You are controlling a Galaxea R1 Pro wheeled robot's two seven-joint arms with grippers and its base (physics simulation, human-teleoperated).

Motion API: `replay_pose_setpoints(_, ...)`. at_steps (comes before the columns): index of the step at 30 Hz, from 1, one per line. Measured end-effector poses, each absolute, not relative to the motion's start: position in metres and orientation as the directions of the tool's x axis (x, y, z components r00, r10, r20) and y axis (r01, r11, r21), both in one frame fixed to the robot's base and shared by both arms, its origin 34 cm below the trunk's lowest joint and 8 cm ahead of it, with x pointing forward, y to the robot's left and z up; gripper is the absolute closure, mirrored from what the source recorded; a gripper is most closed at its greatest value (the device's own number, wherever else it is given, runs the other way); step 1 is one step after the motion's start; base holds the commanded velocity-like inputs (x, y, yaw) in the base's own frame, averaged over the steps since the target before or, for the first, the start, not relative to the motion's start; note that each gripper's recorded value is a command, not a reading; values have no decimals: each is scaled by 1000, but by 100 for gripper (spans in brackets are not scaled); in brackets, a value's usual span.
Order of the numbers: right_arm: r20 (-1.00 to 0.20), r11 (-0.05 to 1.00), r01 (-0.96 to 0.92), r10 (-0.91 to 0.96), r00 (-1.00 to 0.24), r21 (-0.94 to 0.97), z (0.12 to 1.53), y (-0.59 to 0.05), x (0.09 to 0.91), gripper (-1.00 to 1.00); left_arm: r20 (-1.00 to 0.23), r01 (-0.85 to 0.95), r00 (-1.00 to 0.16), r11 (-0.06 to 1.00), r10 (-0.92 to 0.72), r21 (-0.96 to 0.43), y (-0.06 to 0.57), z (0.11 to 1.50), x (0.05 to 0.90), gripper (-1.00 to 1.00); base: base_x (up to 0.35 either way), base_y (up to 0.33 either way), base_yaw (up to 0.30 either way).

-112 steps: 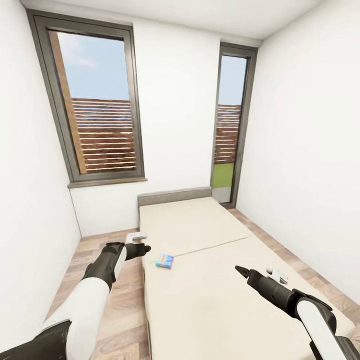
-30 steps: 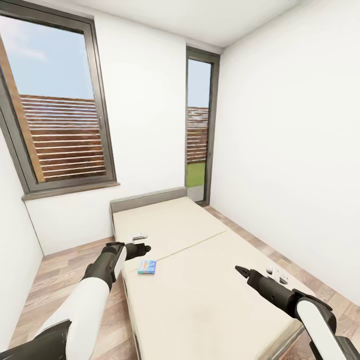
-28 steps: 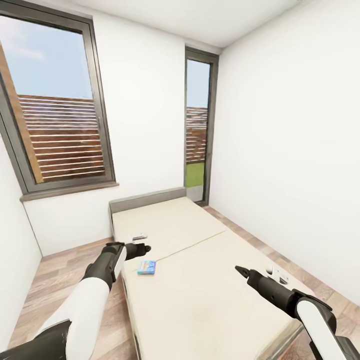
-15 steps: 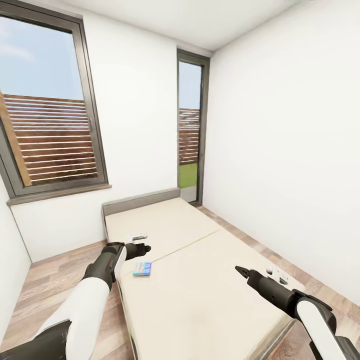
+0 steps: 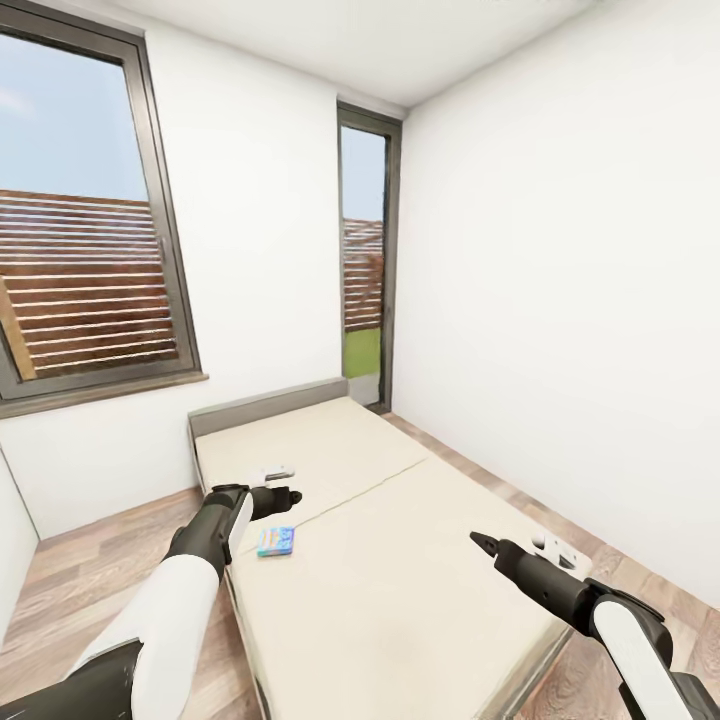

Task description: Put all the toys in the child's room - the three board games (two on the bed and one on the table), the two jigsaw puzzles on the table, and the tennis ball on the table - inside the toy box on the table in the child's room.

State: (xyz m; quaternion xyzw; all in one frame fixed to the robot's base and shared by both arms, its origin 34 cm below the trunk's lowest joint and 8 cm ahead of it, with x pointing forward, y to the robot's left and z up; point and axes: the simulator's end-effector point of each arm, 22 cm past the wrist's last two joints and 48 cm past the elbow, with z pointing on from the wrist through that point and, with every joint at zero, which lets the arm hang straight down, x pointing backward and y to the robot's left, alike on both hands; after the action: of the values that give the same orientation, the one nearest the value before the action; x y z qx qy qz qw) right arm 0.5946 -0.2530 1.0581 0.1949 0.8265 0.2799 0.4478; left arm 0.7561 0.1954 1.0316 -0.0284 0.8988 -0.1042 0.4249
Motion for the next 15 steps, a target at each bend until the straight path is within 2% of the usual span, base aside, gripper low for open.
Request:
replay_pose_setpoints(9,-632,767,71,573,-522,638,1059,-253,595,-100,-759,38,-636,977,-140,-212,195,1032,756,-100,-14,64,-31)
replay_pose_setpoints(15,-633,767,68,573,-520,638,1060,-253,594,-100,-761,38,-634,977,-140,-212,195,1034,756,-100,-2,156,-132)
